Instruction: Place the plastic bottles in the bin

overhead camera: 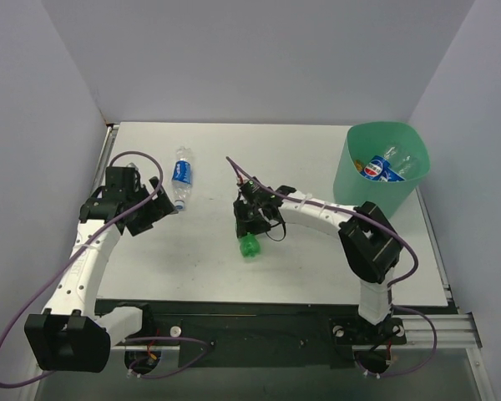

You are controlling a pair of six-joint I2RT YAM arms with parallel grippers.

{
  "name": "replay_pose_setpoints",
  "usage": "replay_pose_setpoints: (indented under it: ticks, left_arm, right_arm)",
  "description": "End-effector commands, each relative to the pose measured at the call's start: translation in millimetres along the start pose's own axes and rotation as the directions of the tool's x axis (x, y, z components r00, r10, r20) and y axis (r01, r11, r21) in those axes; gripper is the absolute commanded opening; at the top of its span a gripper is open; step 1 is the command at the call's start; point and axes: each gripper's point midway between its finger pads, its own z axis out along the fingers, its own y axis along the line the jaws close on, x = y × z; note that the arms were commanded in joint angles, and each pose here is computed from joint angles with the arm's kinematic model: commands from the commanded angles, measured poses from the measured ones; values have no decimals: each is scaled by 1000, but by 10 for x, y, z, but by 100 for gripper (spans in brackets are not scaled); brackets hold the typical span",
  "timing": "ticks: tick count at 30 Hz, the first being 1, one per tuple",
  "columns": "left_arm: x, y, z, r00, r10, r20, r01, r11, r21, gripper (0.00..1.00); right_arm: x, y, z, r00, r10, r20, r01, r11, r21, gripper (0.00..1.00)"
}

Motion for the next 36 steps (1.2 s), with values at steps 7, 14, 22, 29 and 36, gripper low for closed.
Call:
replay_pose_setpoints:
  ticks: [7, 14, 22, 29, 36]
  left_arm:
    - [55, -130, 30, 1000, 4, -4, -4, 993, 115, 97]
    - [99, -234, 82, 1000, 3, -31, 3, 984, 180, 97]
    - [-162, -160, 245, 999, 38, -10, -37, 997, 68, 97]
    - [-649, 52, 563, 995, 78, 62, -67, 985, -157, 97]
    - [-930, 59, 1050, 991, 115, 74, -95, 967, -237, 97]
  right_arm:
    - [-1432, -1095, -2246, 846, 50, 530, -147, 979, 142, 32]
    - [-1835, -2276, -3464, 575, 188, 796, -496, 854, 156, 35]
    - [-1727, -2988, -3465, 530, 210, 822, -650, 723, 235, 39]
    - [-1483, -3164, -3381, 543, 242, 804, -690, 675, 263, 73]
    - [-1326, -2919, -3832, 500, 186, 846, -672, 699, 244, 79]
